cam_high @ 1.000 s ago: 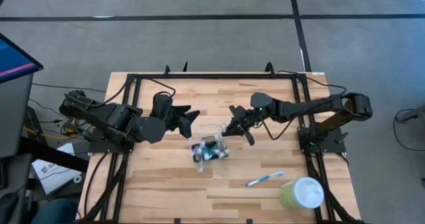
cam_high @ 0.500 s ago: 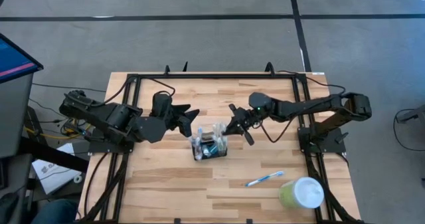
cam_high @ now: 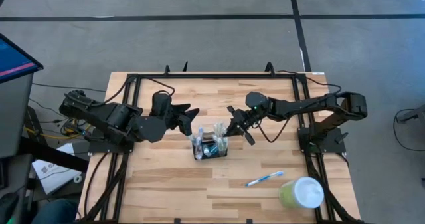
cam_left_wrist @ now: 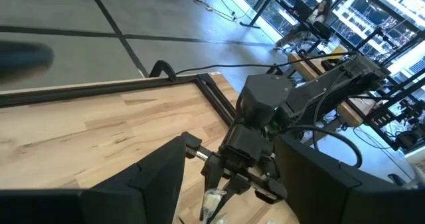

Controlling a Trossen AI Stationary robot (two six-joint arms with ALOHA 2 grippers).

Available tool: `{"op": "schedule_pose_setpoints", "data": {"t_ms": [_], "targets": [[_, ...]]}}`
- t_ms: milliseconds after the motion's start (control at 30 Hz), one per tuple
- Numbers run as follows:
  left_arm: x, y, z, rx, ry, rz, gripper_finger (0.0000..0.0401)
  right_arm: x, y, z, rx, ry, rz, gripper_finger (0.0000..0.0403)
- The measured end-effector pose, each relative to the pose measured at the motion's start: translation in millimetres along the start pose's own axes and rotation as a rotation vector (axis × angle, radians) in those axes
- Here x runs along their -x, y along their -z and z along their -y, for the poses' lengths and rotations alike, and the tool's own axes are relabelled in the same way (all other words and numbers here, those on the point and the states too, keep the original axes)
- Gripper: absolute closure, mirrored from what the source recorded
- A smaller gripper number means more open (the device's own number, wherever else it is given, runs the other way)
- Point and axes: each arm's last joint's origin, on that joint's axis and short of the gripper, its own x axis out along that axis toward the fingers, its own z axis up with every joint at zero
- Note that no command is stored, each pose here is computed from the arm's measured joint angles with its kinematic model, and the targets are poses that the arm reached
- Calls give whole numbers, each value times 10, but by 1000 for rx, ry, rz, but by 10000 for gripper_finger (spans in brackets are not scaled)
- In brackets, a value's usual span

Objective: Pick & Place toothbrushing station
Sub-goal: Put the orange toothbrush into the top right section of the mesh organizer, then put the blue toothbrush into the top left section of the mesh organizer

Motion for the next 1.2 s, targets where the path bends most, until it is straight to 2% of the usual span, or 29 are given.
{"op": "schedule_pose_setpoints", "data": {"t_ms": [167,433,600,767,967,1200], "targets": [[0,0,0,0,0,0,171,-89,163,69,-32,-2,-62,397],[3,1,1,4,2,-1,171,-330,285,80,-38,-11,-49,396],[14,10,6,3,9,-9,171,-316,269,90,-66,37,-37,388],[14,9,6,3,9,-9,171,-270,302,163,-150,66,-46,372],[14,10,6,-2,8,-9,171,-206,300,183,-237,55,-62,318],[14,11,5,-29,9,-11,171,8,51,61,-246,63,-16,201]]}}
